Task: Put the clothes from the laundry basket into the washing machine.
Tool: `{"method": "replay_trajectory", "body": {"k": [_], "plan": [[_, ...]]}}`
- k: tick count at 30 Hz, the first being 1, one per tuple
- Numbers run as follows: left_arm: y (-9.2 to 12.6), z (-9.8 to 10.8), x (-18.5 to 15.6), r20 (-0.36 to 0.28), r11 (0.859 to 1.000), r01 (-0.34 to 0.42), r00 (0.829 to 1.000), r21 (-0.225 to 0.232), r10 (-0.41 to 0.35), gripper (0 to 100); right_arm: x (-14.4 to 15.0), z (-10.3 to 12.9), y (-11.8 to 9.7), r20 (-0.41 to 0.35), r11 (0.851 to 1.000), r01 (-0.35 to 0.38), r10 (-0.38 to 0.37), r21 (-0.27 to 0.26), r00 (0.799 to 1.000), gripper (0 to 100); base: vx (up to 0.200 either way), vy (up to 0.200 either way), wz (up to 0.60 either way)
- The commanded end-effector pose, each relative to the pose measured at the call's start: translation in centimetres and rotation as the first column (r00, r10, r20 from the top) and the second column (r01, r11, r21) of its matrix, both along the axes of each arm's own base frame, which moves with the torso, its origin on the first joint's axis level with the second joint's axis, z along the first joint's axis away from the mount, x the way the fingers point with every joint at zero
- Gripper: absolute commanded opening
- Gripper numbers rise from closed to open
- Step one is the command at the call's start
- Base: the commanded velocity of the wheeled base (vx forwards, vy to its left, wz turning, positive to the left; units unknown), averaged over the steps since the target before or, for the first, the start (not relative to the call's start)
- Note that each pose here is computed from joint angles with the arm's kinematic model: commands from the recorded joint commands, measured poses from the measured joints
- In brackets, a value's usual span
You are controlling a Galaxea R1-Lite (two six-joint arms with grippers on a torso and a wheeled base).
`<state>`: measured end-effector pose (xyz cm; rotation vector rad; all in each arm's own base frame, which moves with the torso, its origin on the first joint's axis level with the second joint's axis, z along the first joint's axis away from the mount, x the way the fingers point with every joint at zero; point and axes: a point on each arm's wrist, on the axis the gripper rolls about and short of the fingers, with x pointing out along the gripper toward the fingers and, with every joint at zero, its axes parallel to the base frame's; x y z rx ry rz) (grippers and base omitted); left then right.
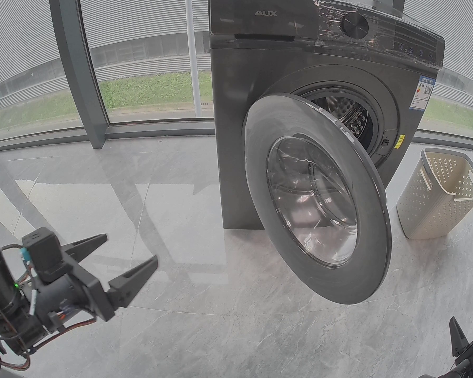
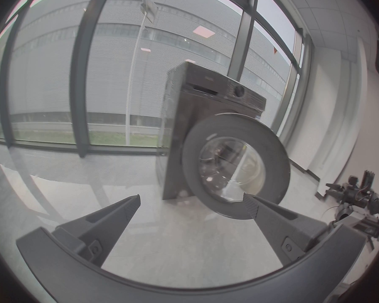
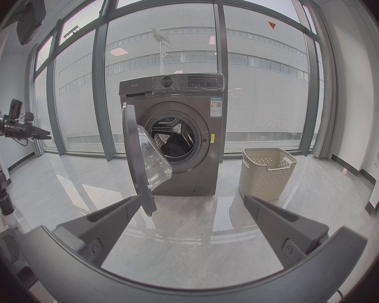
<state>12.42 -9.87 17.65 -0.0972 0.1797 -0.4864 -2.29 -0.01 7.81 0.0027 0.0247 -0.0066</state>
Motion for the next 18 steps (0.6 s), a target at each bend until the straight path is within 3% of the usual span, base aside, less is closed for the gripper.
{"method": "replay_trajectory", "body": {"k": [1,4,7,14,16,18], "plan": [[4.9,-0.7,-3.7,0.108,0.989,-0.144,0.983,-0.021,0.145,100,0.0,-0.3,0.0,0.006,1.0,0.006,-0.006,0.006,1.0,100,0.0,0.0,0.0],[7.2,-2.0,-5.8,0.165,0.969,-0.247,0.955,-0.009,0.245,100,0.0,-0.2,0.0,0.011,1.0,0.0,0.0,0.003,1.0,100,0.0,0.0,0.0],[8.5,-3.5,-7.6,0.174,0.951,-0.309,0.936,-0.011,0.306,100,0.0,-0.2,0.0,0.026,1.0,0.0,0.0,0.005,1.0,100,0.0,0.0,0.0],[9.9,-5.5,-10.7,0.195,0.91,-0.413,0.892,-0.016,0.408,100,0.0,-0.2,0.0,0.028,1.0,0.007,-0.007,0.011,1.0,100,0.0,0.0,0.0],[10.1,-5.9,-11.6,0.21,0.889,-0.457,0.867,-0.027,0.452,100,0.0,-0.2,0.0,0.028,1.0,0.006,-0.006,0.011,1.0,100,0.0,0.0,0.0],[10.2,-6.6,-12.4,0.223,0.887,-0.461,0.861,-0.034,0.456,100,0.0,-0.1,0.0,0.034,1.0,0.009,-0.009,0.011,0.999,100,0.0,0.0,0.0]]}}
